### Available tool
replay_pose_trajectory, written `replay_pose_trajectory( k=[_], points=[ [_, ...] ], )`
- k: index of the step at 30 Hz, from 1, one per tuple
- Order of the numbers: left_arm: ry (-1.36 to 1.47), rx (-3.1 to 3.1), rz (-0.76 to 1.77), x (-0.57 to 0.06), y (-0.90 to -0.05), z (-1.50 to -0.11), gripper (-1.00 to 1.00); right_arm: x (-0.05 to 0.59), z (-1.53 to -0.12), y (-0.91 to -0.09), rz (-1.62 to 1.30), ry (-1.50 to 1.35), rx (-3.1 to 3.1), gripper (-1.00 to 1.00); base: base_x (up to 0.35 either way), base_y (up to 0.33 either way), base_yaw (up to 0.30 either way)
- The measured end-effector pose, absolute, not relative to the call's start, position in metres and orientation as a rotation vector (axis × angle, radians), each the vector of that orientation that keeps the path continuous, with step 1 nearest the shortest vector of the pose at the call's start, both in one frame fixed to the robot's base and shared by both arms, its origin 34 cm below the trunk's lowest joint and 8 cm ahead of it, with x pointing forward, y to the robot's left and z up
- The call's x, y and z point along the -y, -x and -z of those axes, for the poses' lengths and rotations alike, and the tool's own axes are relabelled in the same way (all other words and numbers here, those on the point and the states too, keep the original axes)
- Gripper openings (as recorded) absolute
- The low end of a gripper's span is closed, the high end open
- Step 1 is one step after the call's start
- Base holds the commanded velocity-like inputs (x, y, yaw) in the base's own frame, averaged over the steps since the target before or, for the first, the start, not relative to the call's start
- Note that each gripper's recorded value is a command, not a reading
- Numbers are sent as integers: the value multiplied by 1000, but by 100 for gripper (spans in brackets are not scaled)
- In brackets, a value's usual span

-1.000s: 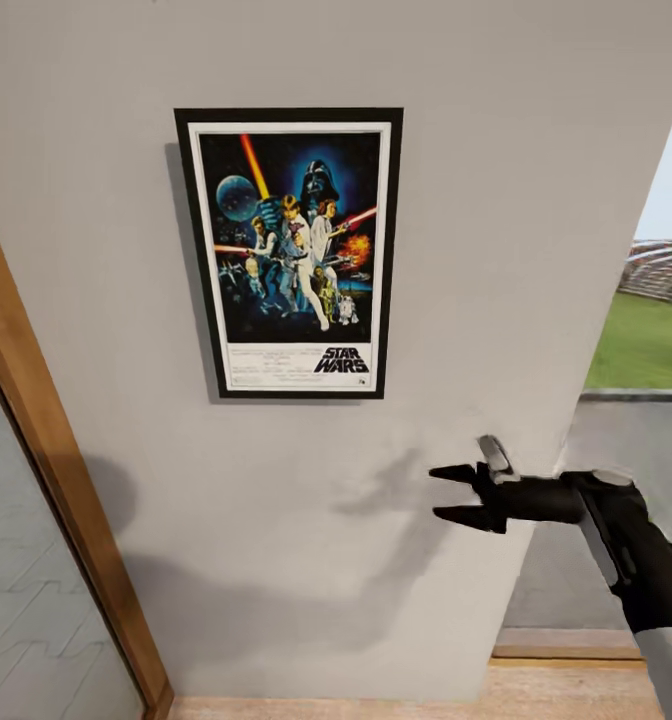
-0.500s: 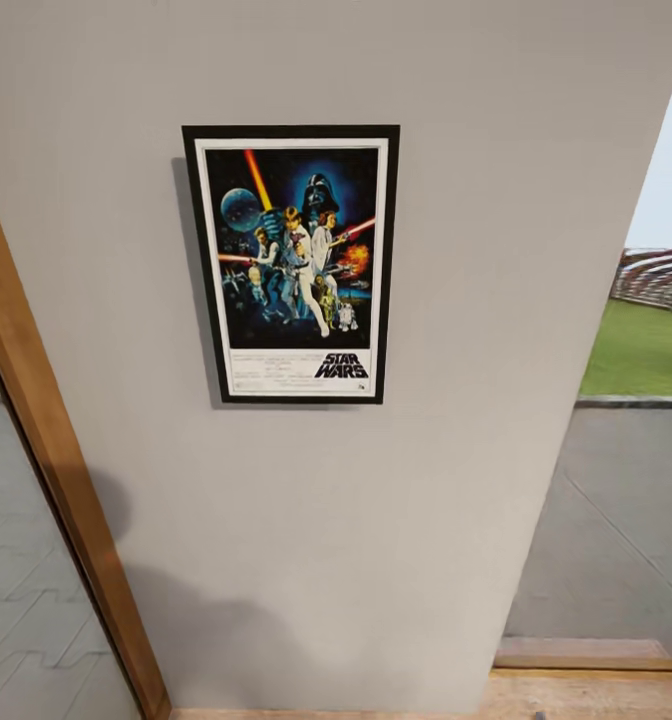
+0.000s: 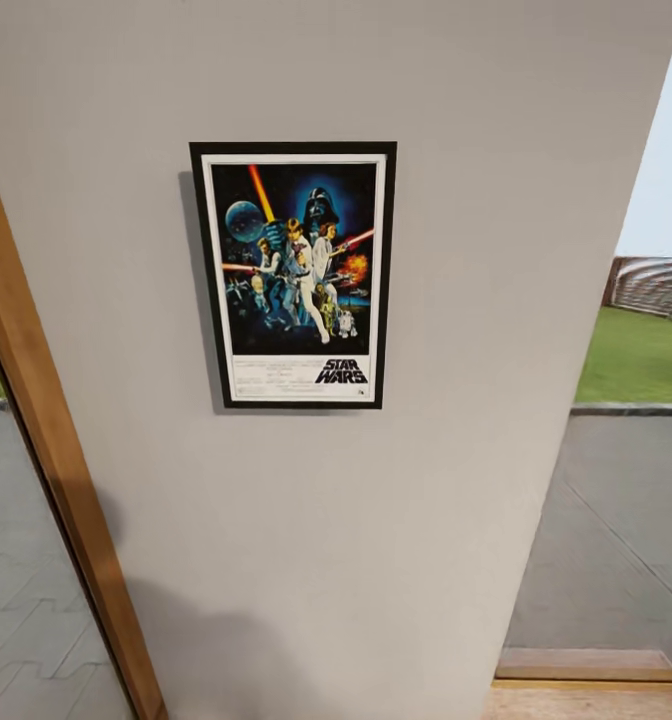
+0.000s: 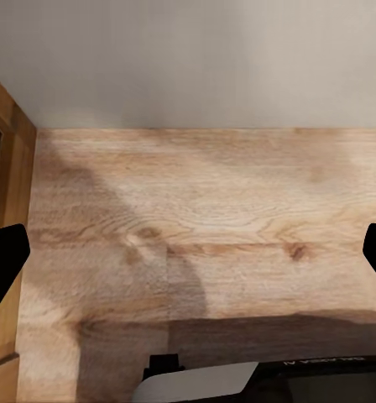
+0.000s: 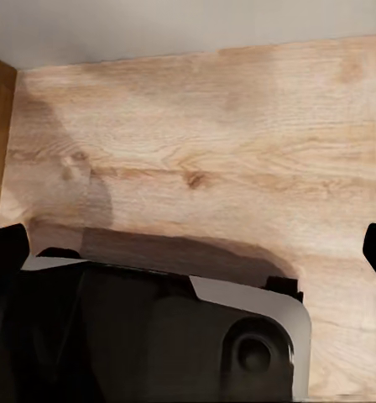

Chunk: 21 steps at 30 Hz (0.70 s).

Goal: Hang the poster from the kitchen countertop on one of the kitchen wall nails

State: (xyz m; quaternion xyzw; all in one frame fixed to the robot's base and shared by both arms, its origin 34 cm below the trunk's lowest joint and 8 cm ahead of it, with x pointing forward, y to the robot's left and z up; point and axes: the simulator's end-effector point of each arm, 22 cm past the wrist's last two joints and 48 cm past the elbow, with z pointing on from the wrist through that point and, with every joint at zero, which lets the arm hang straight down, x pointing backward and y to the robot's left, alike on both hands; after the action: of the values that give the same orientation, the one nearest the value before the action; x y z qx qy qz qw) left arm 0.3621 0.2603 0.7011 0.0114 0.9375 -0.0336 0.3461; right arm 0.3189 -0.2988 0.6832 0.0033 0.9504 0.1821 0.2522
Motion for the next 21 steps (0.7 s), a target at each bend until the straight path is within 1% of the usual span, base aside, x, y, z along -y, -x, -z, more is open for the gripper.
replay_pose_trajectory(
  k=[1,7,11,21],
  points=[
    [-30,-2431,87,-260,-363,-702,100,299,-683,-320,-494,-10,-2583,100,0,0,12],
    [-31,-2424,87,-260,-365,-703,100,310,-667,-318,-277,-98,-2627,100,0,0,18],
    [-32,-2423,87,-260,-365,-704,100,293,-661,-318,-235,-123,-2638,100,0,0,4],
    [-38,-2423,91,-258,-365,-704,100,290,-660,-318,-218,-129,-2639,100,0,0,0]
  ],
)
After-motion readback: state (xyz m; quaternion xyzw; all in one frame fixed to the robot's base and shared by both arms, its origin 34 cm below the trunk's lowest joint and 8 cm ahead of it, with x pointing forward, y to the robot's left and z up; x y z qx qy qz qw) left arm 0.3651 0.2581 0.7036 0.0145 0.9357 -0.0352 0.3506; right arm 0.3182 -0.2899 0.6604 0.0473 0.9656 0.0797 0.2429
